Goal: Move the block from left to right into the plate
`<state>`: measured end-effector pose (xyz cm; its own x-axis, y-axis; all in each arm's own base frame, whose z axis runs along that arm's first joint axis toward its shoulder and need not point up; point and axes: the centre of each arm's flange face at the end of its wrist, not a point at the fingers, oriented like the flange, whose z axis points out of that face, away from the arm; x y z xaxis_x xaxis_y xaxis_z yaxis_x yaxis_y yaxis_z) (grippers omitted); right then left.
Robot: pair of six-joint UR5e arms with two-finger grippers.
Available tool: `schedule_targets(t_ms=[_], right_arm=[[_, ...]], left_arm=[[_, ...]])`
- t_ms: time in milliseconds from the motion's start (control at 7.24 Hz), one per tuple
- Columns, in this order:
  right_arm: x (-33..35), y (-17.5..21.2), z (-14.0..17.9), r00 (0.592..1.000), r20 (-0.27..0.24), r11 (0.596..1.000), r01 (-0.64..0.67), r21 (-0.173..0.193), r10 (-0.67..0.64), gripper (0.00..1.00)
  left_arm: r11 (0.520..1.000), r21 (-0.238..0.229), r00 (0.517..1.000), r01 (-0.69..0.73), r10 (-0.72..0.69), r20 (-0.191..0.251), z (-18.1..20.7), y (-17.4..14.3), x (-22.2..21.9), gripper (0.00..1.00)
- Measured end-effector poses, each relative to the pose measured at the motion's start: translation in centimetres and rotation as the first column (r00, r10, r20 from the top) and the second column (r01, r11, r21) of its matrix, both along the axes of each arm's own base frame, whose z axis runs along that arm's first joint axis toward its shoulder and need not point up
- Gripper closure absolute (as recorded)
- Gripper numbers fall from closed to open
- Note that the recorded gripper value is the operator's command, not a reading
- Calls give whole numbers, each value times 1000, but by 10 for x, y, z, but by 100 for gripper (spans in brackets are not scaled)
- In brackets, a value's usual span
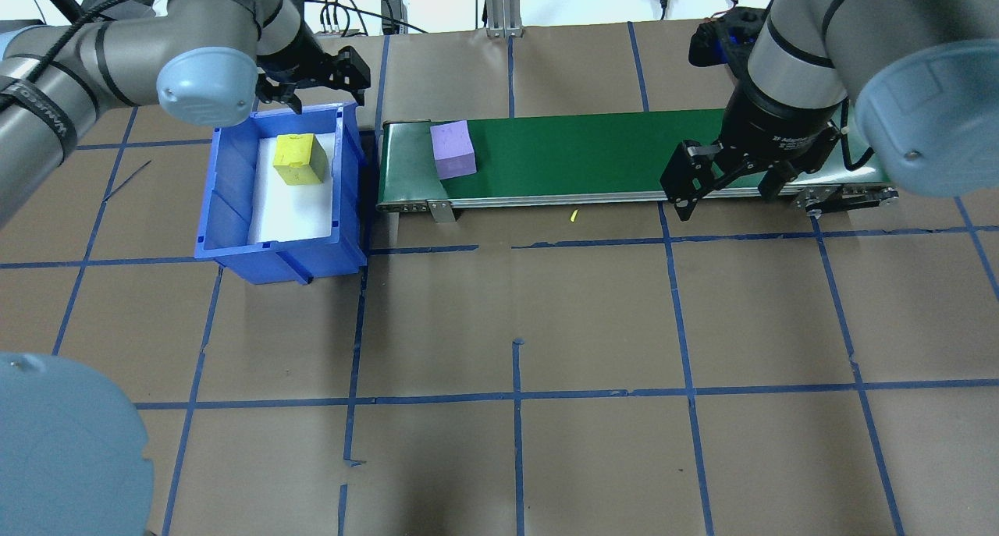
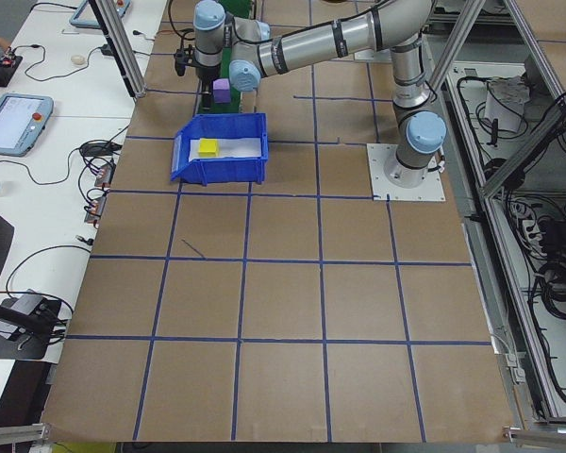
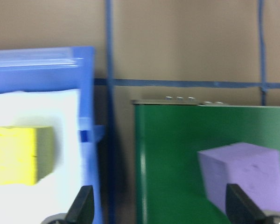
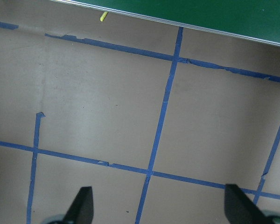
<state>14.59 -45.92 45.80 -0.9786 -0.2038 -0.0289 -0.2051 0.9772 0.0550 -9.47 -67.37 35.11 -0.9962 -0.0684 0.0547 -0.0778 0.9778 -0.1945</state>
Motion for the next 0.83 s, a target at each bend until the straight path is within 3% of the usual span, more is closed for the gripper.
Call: schedule_targets(t_ms=[414,829], right_arm=[[0,0,0,1000,0,1000,0,0,0,0],[0,0,0,1000,0,1000,0,0,0,0]], left_arm=[[997,66,999,30,-32,34,-42,-32,63,0],[986,149,997,70,-75,29,-94,-27,85,0]])
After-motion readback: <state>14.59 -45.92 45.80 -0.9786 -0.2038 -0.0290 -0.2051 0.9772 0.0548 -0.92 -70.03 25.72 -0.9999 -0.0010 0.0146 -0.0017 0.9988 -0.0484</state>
